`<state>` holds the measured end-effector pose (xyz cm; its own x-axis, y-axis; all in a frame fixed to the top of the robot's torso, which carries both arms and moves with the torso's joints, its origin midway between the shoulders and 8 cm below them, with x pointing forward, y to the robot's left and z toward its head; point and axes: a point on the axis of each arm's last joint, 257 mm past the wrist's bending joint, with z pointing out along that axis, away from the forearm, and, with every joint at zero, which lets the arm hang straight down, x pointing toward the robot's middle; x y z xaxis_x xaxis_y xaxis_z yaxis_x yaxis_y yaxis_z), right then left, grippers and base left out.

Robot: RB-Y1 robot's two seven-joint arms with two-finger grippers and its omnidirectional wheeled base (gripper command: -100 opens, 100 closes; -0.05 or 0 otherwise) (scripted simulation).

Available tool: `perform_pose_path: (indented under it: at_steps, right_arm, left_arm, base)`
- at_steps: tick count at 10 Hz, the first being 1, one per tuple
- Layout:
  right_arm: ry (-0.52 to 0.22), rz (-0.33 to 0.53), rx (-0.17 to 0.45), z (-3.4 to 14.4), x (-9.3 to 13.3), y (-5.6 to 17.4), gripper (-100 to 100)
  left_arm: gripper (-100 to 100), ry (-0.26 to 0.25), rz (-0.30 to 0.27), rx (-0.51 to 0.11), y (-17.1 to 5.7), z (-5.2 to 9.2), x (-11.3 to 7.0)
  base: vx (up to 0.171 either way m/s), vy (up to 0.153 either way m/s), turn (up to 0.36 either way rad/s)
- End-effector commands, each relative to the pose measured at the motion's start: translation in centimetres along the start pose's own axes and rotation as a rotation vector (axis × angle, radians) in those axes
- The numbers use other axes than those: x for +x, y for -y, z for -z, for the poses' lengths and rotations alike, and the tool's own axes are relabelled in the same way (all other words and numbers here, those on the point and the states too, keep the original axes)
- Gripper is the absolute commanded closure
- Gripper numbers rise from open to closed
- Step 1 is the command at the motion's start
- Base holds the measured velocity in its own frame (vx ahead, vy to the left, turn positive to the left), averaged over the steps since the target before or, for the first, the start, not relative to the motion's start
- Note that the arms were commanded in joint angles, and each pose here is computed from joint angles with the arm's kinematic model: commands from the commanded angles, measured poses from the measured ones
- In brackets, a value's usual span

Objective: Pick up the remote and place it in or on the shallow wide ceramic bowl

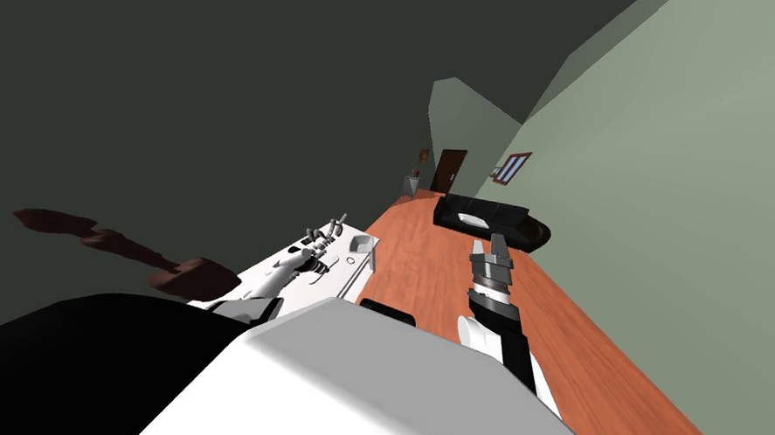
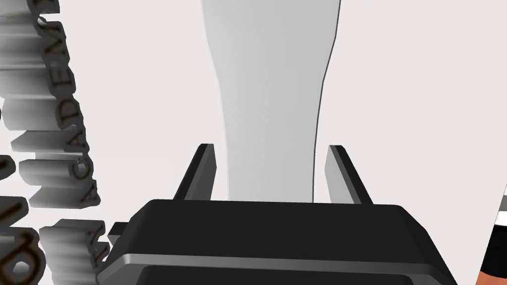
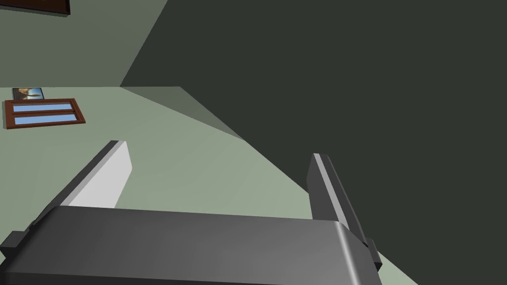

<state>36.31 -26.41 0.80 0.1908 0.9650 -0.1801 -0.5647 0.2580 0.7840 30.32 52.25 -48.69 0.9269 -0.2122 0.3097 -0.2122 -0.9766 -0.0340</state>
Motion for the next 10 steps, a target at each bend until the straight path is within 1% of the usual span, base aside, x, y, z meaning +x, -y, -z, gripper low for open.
perform_pose_path:
  at_steps: [1,2,3,5,6,7,8,10]
  right_arm:
    - [0.000,0.000,0.000,0.0,0.0,0.0,0]
    - [0.000,0.000,0.000,0.0,0.0,0.0,0]
    - [0.000,0.000,0.000,0.0,0.0,0.0,0]
    - [0.000,0.000,0.000,0.0,0.0,0.0,0]
    - [0.000,0.000,0.000,0.0,0.0,0.0,0]
    - [0.000,0.000,0.000,0.0,0.0,0.0,0]
    - [0.000,0.000,0.000,0.0,0.0,0.0,0]
    - [0.000,0.000,0.000,0.0,0.0,0.0,0]
  left_arm:
    - [100,-0.022,-0.009,0.011,1.1,0.5,0.8]
    - [100,-0.022,-0.009,0.011,1.1,0.5,0.8]
    - [100,-0.057,-0.038,0.038,3.4,2.8,3.8]
    - [100,-0.073,-0.064,0.055,5.2,4.9,5.7]
    - [100,-0.074,-0.075,0.060,5.9,5.9,6.4]
    - [100,-0.074,-0.075,0.060,5.9,5.9,6.4]
    - [100,-0.069,-0.093,0.065,7.1,7.8,7.2]
    - [100,-0.069,-0.093,0.065,7.1,7.8,7.2]
  base:
    - [0.002,-0.115,-0.013]
    - [0.002,-0.049,0.005]
    - [0.004,-0.087,0.046]
    - [0.025,-0.148,0.057]
    - [0.044,-0.143,0.052]
    - [0.037,-0.080,0.021]
    - [0.051,-0.082,0.073]
    - [0.036,-0.049,0.024]
